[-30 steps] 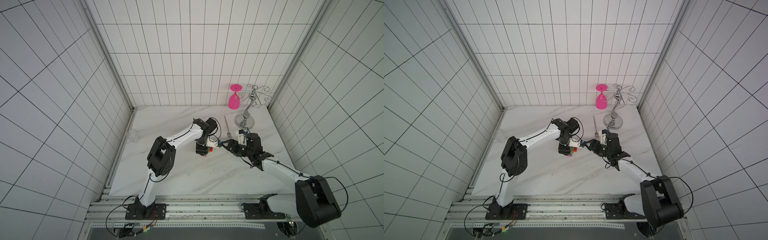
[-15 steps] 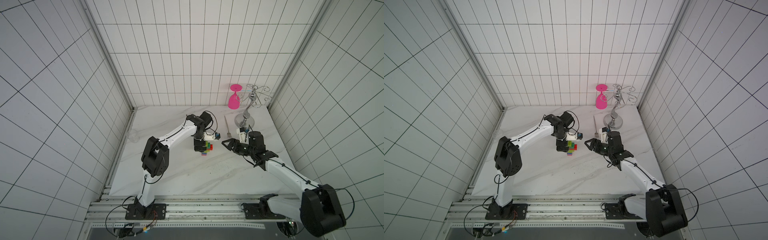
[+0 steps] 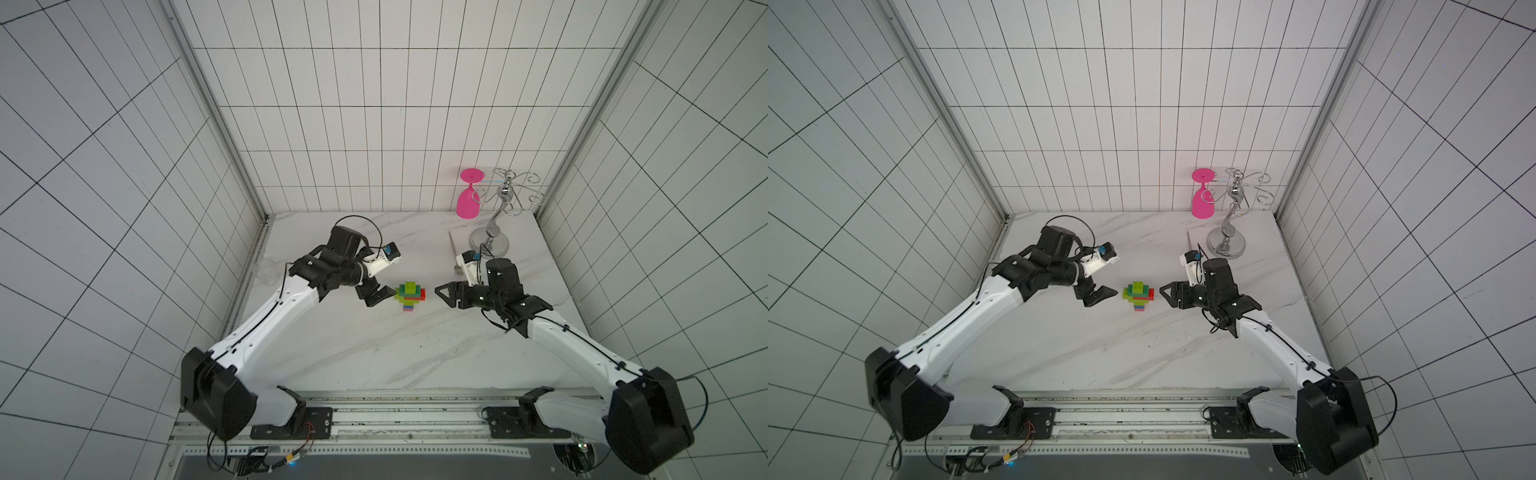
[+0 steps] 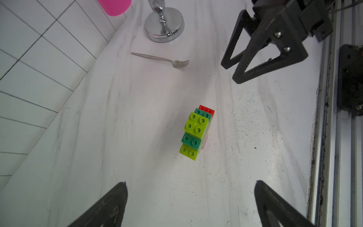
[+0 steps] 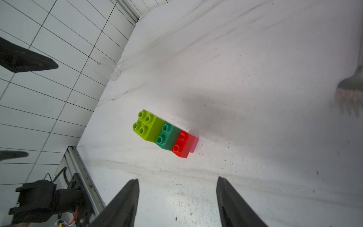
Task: Assemble a spoon with lego
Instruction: Assemble the lego brick with the lego brick, then adjust the lego brick at the center of the board.
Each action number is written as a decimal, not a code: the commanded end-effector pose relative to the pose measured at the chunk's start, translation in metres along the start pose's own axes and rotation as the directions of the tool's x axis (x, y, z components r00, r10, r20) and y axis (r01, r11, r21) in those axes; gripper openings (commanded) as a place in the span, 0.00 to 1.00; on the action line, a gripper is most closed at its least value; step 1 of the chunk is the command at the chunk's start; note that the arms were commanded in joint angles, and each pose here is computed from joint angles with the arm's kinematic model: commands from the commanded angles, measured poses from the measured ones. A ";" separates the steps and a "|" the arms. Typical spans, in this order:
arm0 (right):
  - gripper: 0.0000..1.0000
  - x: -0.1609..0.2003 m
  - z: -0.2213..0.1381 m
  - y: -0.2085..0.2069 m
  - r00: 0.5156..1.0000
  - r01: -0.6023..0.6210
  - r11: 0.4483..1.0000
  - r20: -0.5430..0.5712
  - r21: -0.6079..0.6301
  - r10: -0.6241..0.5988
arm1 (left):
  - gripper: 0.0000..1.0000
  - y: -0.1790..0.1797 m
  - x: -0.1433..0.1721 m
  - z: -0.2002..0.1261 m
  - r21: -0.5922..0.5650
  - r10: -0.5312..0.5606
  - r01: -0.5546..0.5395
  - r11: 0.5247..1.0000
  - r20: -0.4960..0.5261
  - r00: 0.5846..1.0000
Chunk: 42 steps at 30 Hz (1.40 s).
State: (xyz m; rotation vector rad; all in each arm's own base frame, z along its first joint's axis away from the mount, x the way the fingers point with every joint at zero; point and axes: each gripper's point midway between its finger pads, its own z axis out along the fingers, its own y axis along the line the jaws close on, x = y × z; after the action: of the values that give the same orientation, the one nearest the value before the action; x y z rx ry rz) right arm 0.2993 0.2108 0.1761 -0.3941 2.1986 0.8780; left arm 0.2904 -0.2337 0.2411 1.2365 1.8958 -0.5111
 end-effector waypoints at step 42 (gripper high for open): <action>0.19 0.007 0.090 0.049 0.652 0.706 0.573 0.065 -0.416 -0.756 | 0.99 -0.074 0.018 -0.130 -0.036 -0.321 0.384 0.923 0.482 0.815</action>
State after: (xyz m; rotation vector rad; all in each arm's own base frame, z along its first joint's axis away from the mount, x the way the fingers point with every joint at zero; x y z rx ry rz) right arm 0.3200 0.2987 0.1313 -1.4675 1.6914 0.7545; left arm 0.1746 -0.1717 0.3010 0.5677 1.6769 -0.8319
